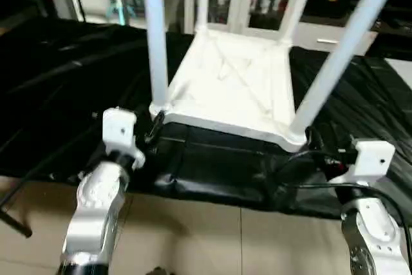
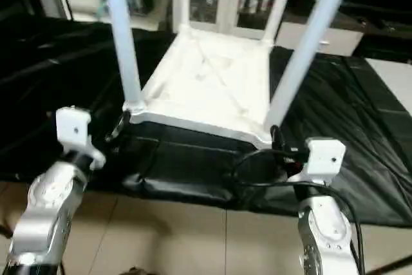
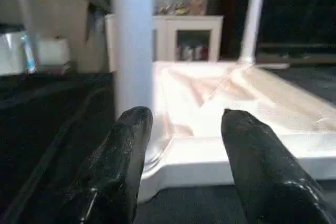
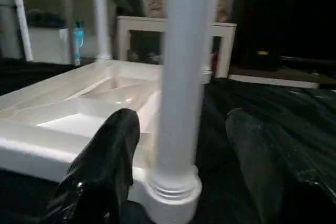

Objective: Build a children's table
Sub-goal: Rotate leg to tighten

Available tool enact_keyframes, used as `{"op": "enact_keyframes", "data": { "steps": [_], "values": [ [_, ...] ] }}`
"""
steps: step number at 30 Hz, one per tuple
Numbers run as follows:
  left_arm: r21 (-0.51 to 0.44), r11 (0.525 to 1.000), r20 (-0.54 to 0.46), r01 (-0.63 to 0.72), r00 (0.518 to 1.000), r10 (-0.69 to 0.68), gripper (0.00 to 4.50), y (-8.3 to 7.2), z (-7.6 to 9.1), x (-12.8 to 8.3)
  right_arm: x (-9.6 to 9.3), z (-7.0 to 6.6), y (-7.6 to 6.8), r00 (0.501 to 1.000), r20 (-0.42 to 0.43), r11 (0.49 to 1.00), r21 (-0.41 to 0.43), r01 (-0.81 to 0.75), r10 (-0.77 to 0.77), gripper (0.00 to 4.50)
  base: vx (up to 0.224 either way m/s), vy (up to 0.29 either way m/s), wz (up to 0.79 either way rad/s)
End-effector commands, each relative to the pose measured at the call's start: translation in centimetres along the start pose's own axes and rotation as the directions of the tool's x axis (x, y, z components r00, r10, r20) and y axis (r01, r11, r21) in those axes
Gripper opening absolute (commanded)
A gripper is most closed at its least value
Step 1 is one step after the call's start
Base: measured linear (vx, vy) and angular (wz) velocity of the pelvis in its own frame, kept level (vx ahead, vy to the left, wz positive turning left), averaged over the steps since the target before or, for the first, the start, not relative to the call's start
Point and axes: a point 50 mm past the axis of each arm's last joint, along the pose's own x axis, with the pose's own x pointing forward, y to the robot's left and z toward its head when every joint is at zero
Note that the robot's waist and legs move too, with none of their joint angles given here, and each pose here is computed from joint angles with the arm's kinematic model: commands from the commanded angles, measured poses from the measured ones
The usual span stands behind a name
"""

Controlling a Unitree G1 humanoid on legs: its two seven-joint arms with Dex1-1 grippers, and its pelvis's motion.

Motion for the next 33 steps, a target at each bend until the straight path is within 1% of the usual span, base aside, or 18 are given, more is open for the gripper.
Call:
{"op": "enact_keyframes", "data": {
  "steps": [1,2,4,6,7,8,10,11,13,19,20,21,23,24,27,28,29,33],
  "values": [
    [0.001,0.999,-0.011,0.033,0.999,-0.033,2.84,0.1,0.2,1.3,0.5,0.9,-0.9,0.997,0.053,0.999,0.023,0.047,-0.048,3.43,0.0,0.0,0.0],
    [0.001,0.999,-0.011,0.033,0.999,-0.033,2.84,0.1,0.2,1.3,0.5,0.9,-0.9,0.997,0.053,0.999,0.023,0.047,-0.048,3.43,0.0,0.0,0.0],
    [0.016,0.999,-0.016,0.031,0.999,-0.031,2.95,0.3,0.3,1.8,0.8,1.1,-0.8,0.998,0.056,0.999,0.031,0.034,-0.035,3.69,0.0,0.0,0.0],
    [0.015,0.999,-0.013,0.035,0.999,-0.035,3.2,0.3,0.4,2.2,1.1,1.2,-0.7,0.998,0.059,0.999,0.041,0.022,-0.024,3.79,0.0,0.0,0.0],
    [0.026,0.999,-0.02,0.018,1.0,-0.017,3.3,0.5,0.5,2.6,1.4,1.3,-0.6,0.998,0.063,0.999,0.039,0.01,-0.012,3.97,0.0,0.0,0.0],
    [0.03,0.999,-0.026,-0.016,1.0,0.017,3.3,0.8,0.6,2.8,1.7,1.4,-0.5,0.998,0.067,0.999,0.034,0.0,-0.003,3.97,0.0,0.0,0.0],
    [0.052,0.992,-0.028,-0.111,0.993,0.113,3.4,1.4,0.6,2.4,1.7,1.1,0.0,0.999,0.032,1.0,0.021,-0.023,0.022,4.15,0.0,0.0,0.0],
    [0.052,0.992,-0.028,-0.111,0.993,0.113,3.4,1.4,0.6,2.4,1.7,1.1,0.0,0.999,0.032,1.0,0.021,-0.023,0.022,4.15,0.0,0.0,0.0],
    [0.055,0.983,-0.02,-0.175,0.984,0.176,3.4,1.6,0.2,1.3,1.2,0.5,0.3,1.0,0.004,0.999,0.019,-0.029,0.029,4.15,0.0,0.0,0.0],
    [0.066,0.978,-0.057,-0.2,0.977,0.204,3.4,1.3,-1.0,-0.5,0.2,-0.1,1.0,0.997,-0.034,0.997,0.029,-0.067,0.068,4.15,0.008,-0.003,0.0],
    [0.058,0.976,-0.042,-0.21,0.976,0.212,3.4,1.5,-0.8,-0.4,0.5,0.1,1.1,0.997,-0.028,0.997,0.023,-0.068,0.069,4.15,0.0,0.0,0.0],
    [0.018,0.979,-0.012,-0.204,0.979,0.205,3.4,1.8,-0.1,0.3,1.2,0.5,1.0,0.997,-0.009,0.997,0.018,-0.071,0.071,4.15,0.0,0.0,0.0],
    [0.001,0.98,0.003,-0.199,0.98,0.199,3.4,1.8,0.3,0.5,1.4,0.6,1.0,0.997,-0.003,0.997,0.015,-0.072,0.072,4.15,0.0,0.0,0.0],
    [-0.006,0.988,-0.002,-0.153,0.988,0.153,3.57,1.6,0.6,0.9,1.9,0.9,0.9,0.998,0.009,0.997,0.014,-0.07,0.07,4.19,0.0,0.0,0.0],
    [0.023,0.993,-0.018,-0.118,0.993,0.119,3.77,1.8,0.7,1.5,2.5,1.2,0.7,0.998,0.016,0.998,-0.014,-0.057,0.057,4.2,0.039,-0.009,-0.03],
    [0.045,0.99,-0.044,-0.13,0.99,0.132,3.88,2.5,0.7,2.1,3.0,1.3,0.3,1.0,0.012,0.999,-0.039,-0.024,0.024,4.2,0.061,-0.012,-0.05],
    [0.045,0.99,-0.044,-0.13,0.99,0.132,3.88,2.5,0.7,2.1,3.0,1.3,0.3,1.0,0.012,0.999,-0.039,-0.024,0.024,4.2,0.0,0.0,0.0],
    [0.057,0.987,-0.074,-0.151,0.985,0.155,4.24,3.6,0.7,2.9,3.7,1.4,0.4,1.0,0.017,0.999,-0.036,-0.022,0.023,4.2,0.0,0.0,0.0]
  ]
}}
